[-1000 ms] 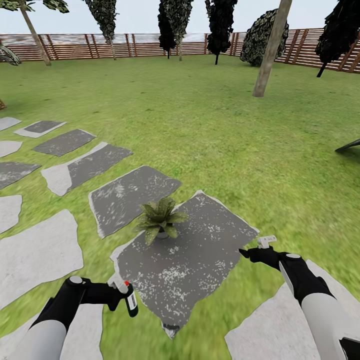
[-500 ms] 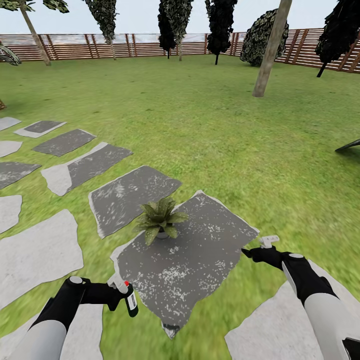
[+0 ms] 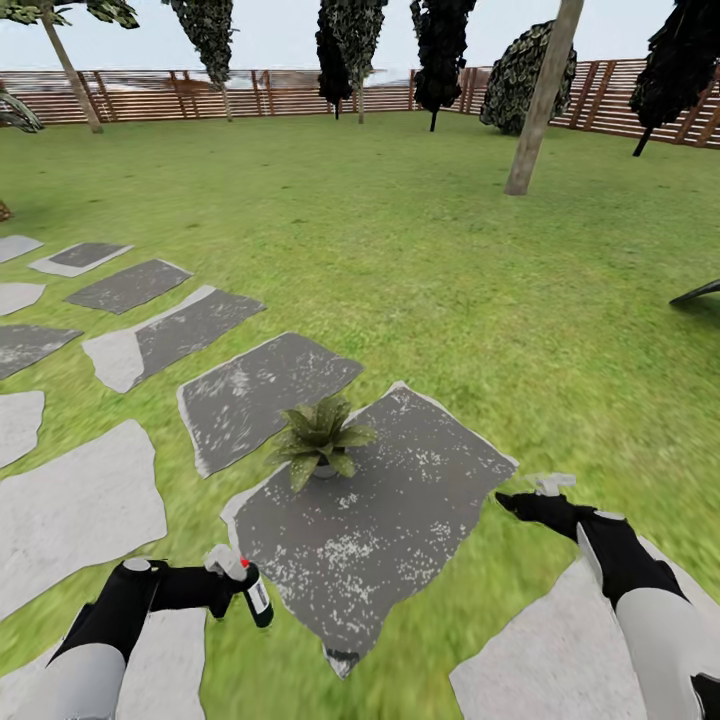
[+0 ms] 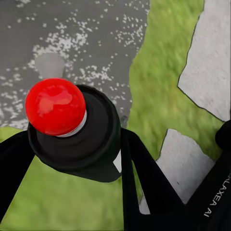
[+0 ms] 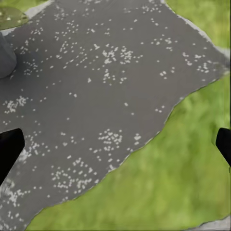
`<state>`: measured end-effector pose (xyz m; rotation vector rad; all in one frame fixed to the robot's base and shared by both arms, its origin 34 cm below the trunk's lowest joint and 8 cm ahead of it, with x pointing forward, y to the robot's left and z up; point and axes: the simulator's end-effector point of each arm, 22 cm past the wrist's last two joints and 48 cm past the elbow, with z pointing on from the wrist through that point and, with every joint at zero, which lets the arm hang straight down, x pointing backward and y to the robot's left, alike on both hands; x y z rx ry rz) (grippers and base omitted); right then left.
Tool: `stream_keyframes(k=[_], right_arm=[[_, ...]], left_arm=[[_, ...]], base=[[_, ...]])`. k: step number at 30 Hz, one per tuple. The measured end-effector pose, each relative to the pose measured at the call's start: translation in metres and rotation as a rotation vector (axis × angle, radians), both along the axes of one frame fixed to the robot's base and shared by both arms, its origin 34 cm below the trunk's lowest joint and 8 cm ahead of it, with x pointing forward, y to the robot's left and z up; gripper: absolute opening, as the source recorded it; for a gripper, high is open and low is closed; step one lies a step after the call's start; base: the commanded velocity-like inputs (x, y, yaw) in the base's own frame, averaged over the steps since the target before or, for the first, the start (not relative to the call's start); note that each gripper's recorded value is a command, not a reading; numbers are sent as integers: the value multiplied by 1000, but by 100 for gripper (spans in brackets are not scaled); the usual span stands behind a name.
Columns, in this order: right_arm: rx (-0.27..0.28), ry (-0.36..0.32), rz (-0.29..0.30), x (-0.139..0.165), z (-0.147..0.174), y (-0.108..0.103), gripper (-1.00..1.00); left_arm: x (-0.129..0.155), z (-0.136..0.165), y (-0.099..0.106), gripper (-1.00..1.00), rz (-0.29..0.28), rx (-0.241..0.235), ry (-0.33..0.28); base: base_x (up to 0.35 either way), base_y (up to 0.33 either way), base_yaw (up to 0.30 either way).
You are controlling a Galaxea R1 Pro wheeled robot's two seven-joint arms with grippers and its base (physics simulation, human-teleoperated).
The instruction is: Pick up the pesticide atomizer in the garden and spray insectifuge to fully cover both potted plants in the garden.
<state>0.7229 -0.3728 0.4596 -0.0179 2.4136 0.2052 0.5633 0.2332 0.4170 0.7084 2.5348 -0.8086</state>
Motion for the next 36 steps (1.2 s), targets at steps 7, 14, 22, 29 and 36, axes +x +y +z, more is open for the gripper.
stream_keyframes(k=[7,14,22,29,36], right_arm=[[56,-40,-137,1,12,-30,100],[54,-51,-138,3,18,-30,100],[53,-53,-140,3,19,-31,100],[55,-53,-138,3,20,-30,100],[54,-54,-139,3,20,-30,100]], left_arm=[[11,10,14,-100,62,-1,-31],[18,17,16,-100,63,7,-53],[18,18,17,-100,76,1,-51],[17,18,17,-100,78,-2,-50],[21,20,34,-100,176,-23,-57]], base=[[0,0,0],[0,0,-4],[0,0,98],[0,0,64],[0,0,283]])
